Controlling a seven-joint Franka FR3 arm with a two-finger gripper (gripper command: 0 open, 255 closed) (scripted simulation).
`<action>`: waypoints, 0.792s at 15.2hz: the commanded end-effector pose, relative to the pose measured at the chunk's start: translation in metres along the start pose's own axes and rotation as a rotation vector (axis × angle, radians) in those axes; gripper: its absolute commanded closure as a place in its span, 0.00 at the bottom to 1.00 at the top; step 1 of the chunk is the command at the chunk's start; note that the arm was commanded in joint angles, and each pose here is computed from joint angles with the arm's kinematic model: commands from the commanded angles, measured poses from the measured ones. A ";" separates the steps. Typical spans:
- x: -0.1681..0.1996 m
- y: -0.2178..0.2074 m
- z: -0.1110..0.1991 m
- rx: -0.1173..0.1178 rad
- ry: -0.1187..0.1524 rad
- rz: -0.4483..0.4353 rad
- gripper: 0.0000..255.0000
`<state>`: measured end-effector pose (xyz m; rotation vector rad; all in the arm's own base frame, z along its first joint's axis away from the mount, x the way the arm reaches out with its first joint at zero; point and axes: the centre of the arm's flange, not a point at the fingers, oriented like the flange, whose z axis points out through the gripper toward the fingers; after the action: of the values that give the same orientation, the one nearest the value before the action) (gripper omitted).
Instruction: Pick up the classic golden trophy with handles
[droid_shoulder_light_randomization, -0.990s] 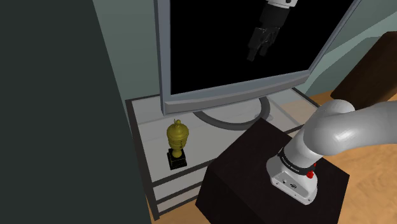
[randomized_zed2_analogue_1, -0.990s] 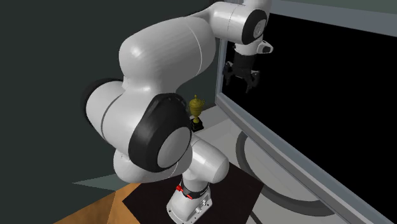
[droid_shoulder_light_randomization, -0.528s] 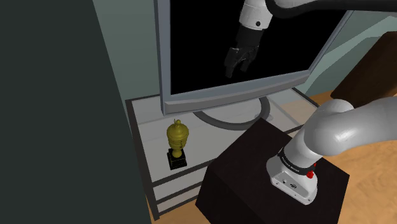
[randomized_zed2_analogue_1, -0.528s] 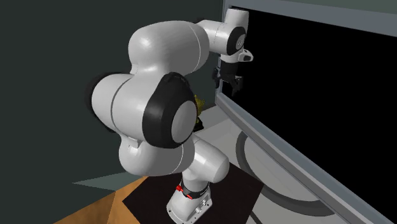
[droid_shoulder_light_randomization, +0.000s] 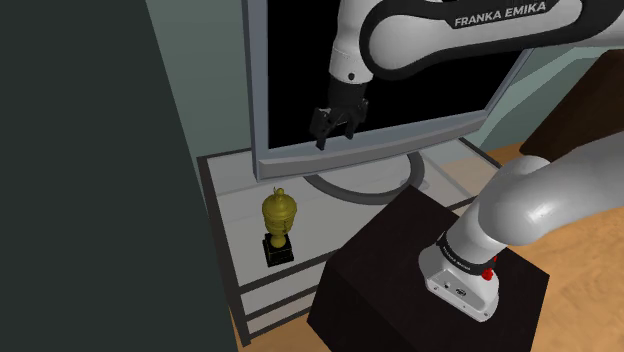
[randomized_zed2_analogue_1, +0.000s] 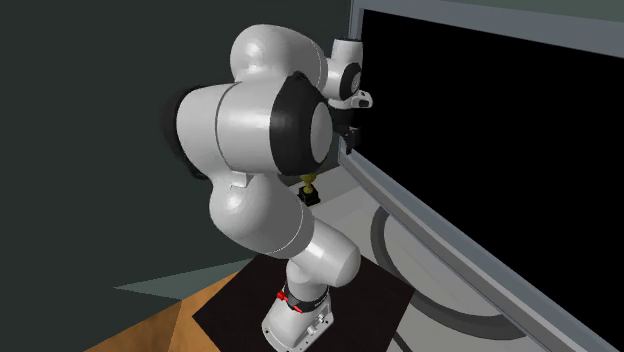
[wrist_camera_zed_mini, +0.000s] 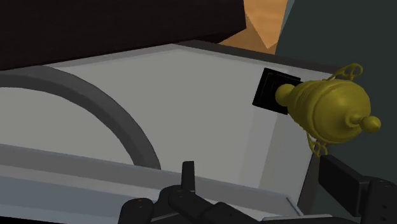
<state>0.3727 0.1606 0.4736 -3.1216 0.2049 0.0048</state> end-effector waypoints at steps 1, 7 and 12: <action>0.007 -0.021 0.017 -0.003 -0.001 0.022 0.00; 0.030 -0.079 0.069 -0.017 -0.007 0.083 0.00; 0.052 -0.126 0.112 -0.030 -0.013 0.133 0.00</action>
<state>0.4352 0.2695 0.3728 -3.1310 0.3964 0.0280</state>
